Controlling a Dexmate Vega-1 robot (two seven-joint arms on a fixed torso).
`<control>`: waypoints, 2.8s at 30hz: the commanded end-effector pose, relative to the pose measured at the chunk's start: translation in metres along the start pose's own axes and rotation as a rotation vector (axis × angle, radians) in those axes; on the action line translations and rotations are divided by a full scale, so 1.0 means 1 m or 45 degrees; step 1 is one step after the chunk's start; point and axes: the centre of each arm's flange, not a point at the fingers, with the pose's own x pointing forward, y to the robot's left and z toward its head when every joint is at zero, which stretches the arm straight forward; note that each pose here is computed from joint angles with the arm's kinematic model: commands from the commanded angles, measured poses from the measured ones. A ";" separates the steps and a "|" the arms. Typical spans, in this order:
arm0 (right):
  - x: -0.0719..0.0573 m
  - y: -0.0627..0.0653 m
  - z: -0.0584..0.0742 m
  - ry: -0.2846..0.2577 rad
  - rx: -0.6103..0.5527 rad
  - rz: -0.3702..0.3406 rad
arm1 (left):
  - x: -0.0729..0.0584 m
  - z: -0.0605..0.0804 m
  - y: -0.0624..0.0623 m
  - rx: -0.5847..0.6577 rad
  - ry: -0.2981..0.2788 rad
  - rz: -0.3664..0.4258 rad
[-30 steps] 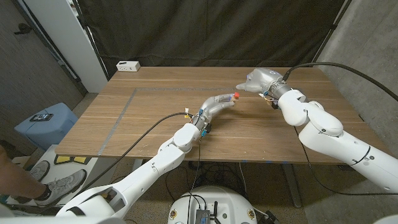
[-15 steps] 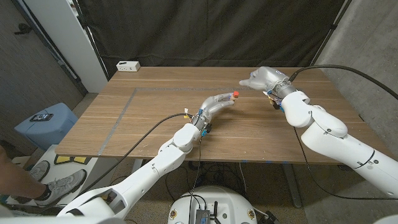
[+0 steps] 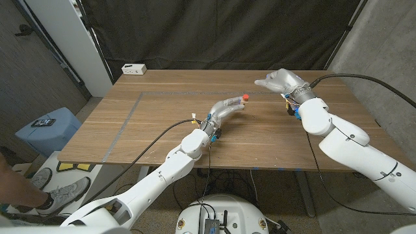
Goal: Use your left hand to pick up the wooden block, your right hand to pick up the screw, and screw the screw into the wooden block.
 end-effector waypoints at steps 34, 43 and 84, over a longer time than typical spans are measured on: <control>-0.006 0.003 -0.044 0.094 0.602 -0.110 | 0.030 0.004 -0.003 -0.149 0.124 -0.115; -0.005 0.005 -0.045 0.093 0.652 -0.129 | 0.031 0.005 0.003 -0.147 0.134 -0.124; -0.020 0.023 -0.052 0.086 0.956 -0.054 | 0.028 0.012 -0.005 -0.085 0.099 -0.091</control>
